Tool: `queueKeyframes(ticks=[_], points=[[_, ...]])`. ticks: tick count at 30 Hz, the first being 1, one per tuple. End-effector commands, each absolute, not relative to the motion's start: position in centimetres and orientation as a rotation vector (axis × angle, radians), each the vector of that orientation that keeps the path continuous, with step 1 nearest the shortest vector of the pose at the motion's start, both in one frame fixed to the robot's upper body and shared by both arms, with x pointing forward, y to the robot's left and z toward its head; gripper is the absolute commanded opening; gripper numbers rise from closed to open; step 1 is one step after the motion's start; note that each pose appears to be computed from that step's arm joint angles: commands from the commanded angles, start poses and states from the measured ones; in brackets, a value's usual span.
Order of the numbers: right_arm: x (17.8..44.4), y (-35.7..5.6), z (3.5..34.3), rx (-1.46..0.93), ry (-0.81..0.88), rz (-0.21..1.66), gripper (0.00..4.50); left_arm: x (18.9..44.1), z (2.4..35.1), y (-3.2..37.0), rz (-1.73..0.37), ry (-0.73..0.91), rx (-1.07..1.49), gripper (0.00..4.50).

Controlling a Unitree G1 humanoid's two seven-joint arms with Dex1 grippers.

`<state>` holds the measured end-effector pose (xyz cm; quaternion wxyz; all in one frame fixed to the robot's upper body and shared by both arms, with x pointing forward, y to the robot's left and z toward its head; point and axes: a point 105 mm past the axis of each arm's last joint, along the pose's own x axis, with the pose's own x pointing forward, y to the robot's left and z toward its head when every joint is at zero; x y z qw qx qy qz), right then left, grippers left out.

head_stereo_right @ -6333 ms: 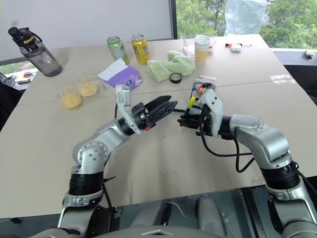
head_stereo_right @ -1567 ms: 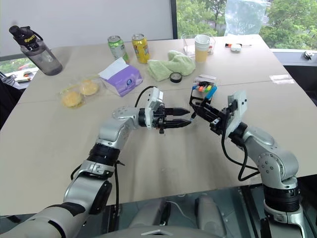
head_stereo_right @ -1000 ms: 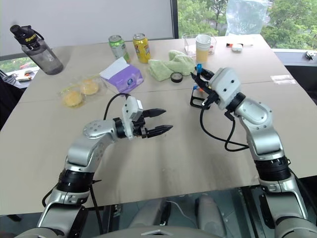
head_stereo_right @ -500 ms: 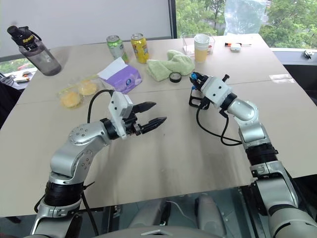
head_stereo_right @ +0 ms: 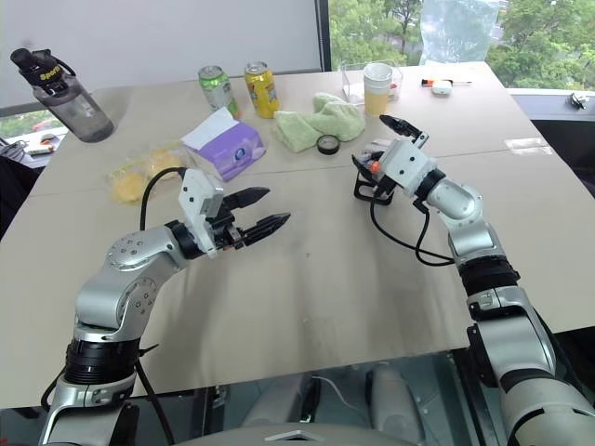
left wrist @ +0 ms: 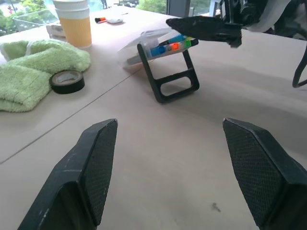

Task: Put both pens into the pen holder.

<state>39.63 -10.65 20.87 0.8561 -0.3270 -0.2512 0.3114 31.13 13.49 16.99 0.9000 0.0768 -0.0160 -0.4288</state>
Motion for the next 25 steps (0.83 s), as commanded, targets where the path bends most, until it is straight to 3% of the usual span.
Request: queueKeyframes(ticks=[1, 6, 12, 17, 25], points=[[38.6, -10.8, 22.9, -0.615, -0.613, 0.654, 4.47, 30.8, 17.8, 13.8, -0.897, -0.076, 0.176, 3.61], [35.2, -9.5, 20.3, -0.429, -0.487, 0.927, 4.47, 29.7, 16.4, 14.2, -0.906, -0.029, 0.172, 3.61], [30.1, -10.9, 14.1, -0.276, -0.130, 1.164, 4.47, 27.7, 12.7, 14.6, -0.829, 0.076, 0.160, 3.61], [28.9, -14.2, 12.1, -0.181, -0.002, 1.103, 4.47, 26.6, 9.5, 16.5, -0.732, 0.156, 0.201, 3.61], [27.3, -18.4, 10.2, -0.216, 0.088, 0.996, 4.47, 26.7, 9.0, 16.8, -0.714, 0.145, 0.182, 3.61]])
